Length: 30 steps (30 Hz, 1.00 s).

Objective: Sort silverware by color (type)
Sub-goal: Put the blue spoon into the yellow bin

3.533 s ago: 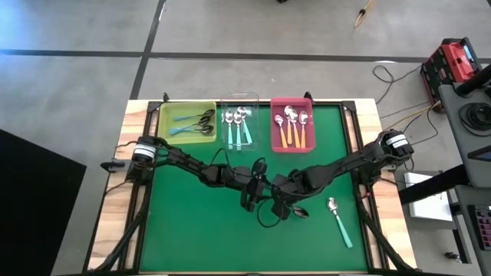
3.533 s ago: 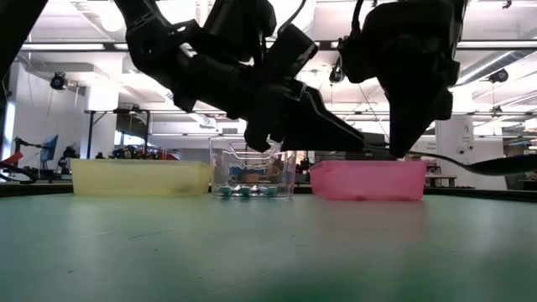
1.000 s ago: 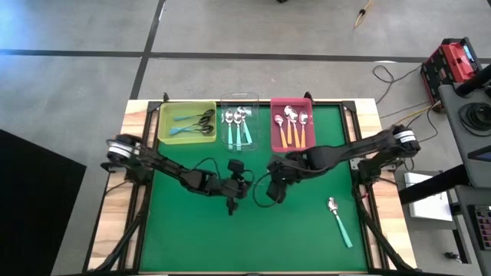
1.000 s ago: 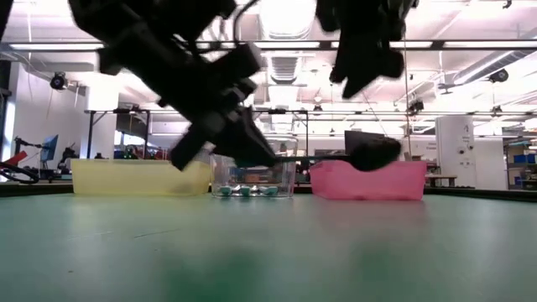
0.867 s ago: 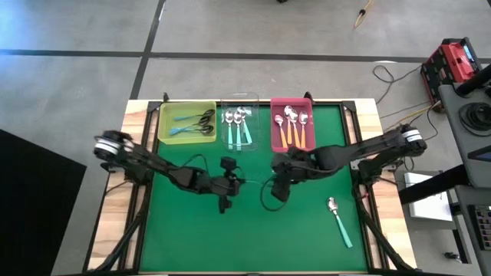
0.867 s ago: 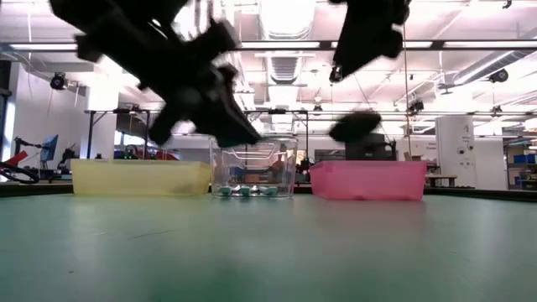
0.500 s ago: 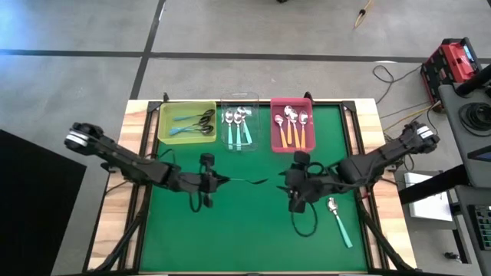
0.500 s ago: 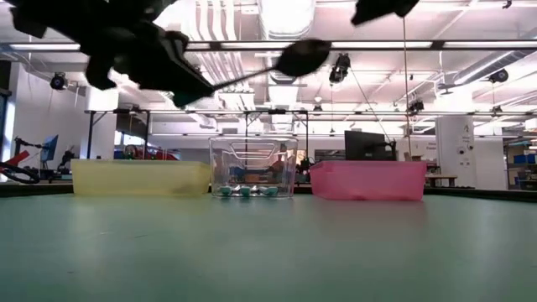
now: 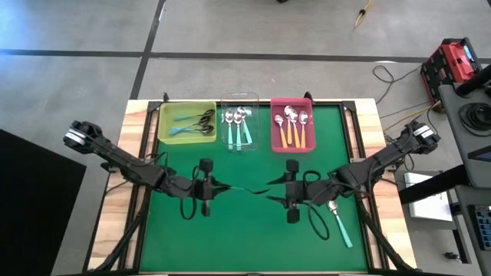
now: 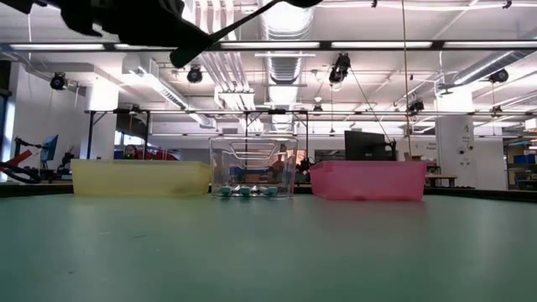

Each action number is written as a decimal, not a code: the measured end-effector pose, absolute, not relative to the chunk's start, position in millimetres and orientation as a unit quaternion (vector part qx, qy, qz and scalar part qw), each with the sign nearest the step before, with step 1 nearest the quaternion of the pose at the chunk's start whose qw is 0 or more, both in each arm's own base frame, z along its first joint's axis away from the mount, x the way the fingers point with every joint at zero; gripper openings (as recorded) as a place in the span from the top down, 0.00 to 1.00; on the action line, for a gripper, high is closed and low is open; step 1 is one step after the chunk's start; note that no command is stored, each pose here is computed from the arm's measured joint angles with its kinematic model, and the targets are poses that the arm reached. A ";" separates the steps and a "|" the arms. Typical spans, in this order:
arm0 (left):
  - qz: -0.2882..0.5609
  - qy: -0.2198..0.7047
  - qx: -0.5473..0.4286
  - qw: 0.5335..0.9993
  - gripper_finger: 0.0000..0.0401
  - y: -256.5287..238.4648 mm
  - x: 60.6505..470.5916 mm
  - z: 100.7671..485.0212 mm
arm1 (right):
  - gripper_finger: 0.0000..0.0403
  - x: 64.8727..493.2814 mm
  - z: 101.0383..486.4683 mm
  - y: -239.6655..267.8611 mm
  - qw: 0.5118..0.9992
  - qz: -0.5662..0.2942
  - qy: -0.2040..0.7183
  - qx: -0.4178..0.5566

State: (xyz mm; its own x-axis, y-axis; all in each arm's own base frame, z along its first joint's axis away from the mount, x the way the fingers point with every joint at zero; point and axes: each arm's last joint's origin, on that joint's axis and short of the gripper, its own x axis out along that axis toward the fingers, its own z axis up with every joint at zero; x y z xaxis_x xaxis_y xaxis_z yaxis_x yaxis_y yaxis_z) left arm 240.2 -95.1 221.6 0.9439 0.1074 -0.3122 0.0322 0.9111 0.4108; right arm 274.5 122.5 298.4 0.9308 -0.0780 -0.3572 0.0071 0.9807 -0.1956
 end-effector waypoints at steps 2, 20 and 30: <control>0.021 0.161 0.207 0.965 1.00 -96.4 243.3 225.0 | 0.55 275.0 298.2 123.4 0.980 -0.008 0.175 -0.097; 0.015 0.153 0.215 0.964 1.00 -107.1 265.0 236.0 | 0.67 276.5 300.1 126.2 0.981 0.034 0.151 -0.116; 0.014 0.143 0.229 0.963 1.00 -108.0 267.2 243.7 | 0.96 275.7 298.7 127.7 0.978 0.051 0.157 -0.125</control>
State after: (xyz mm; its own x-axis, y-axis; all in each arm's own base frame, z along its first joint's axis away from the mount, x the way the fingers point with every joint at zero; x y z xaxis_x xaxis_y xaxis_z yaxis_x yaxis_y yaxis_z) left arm 267.2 -108.0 243.7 0.9589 0.0920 -0.2685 0.0390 0.8944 0.4456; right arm 275.7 127.7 298.7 0.9457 0.0600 -0.3196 -0.1382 0.9639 -0.2278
